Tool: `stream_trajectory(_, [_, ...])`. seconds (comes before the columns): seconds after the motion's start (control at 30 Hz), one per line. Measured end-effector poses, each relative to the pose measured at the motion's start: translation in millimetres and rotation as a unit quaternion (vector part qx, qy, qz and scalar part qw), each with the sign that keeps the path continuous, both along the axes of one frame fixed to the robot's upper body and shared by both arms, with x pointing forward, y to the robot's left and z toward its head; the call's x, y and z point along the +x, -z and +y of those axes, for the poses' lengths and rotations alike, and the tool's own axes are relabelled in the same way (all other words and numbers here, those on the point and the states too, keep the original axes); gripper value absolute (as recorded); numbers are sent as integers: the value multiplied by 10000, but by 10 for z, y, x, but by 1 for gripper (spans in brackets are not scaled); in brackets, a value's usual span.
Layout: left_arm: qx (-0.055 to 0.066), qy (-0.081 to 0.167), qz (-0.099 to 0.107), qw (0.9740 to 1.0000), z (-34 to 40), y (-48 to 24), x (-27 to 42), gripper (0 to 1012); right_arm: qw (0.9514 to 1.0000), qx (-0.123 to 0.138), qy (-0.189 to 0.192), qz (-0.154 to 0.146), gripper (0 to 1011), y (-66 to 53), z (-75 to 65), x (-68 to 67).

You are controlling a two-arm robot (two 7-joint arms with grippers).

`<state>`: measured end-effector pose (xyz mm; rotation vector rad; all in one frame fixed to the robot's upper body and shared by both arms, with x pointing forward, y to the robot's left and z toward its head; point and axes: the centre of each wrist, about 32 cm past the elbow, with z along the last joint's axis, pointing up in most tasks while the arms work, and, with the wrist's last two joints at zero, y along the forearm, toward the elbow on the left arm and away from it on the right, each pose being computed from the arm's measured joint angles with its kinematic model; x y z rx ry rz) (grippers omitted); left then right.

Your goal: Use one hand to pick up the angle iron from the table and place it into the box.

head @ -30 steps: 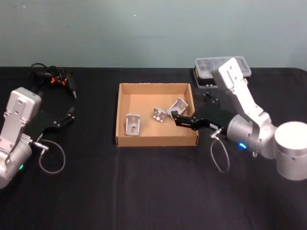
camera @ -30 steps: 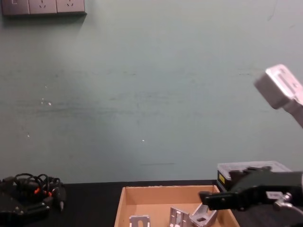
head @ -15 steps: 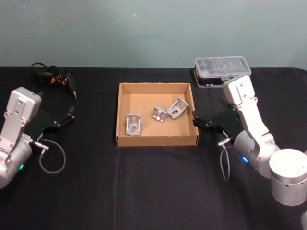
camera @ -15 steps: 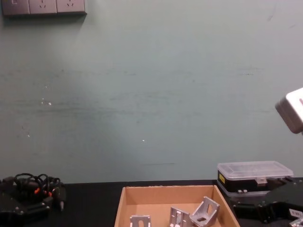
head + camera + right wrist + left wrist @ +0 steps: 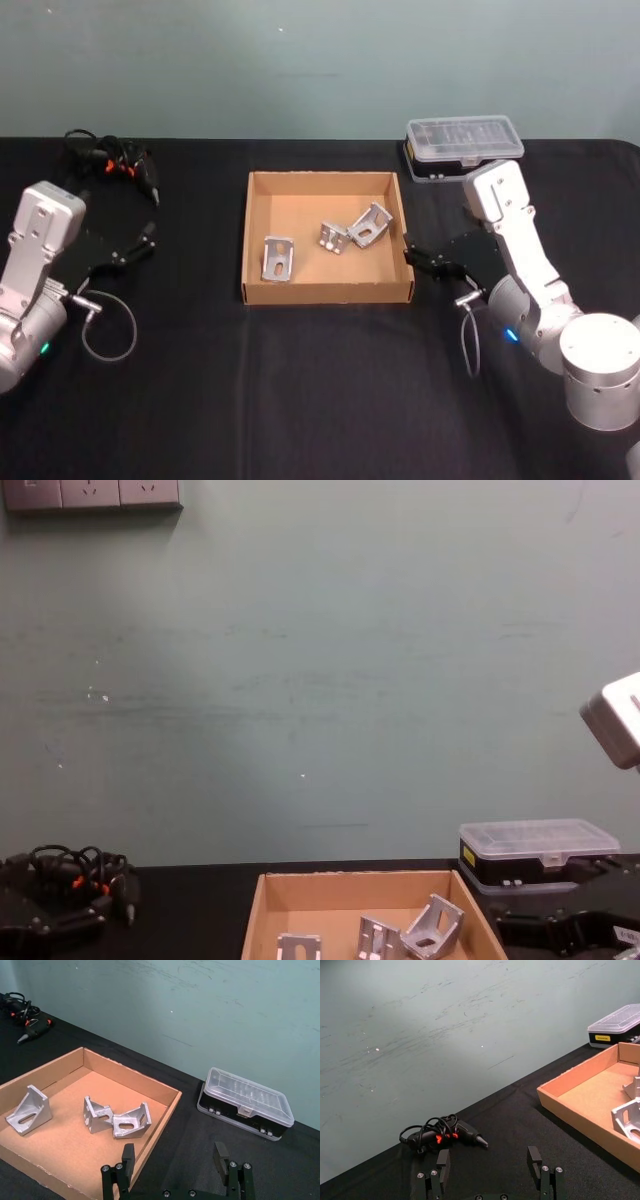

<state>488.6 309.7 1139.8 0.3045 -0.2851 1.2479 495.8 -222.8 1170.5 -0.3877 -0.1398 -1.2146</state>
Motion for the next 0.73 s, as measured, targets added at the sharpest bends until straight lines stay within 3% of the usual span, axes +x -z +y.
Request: stream_trajectory(0.73, [0,0,0,10000,0,0,0,1011,10000,16,1,2,1003,-5,3,-1])
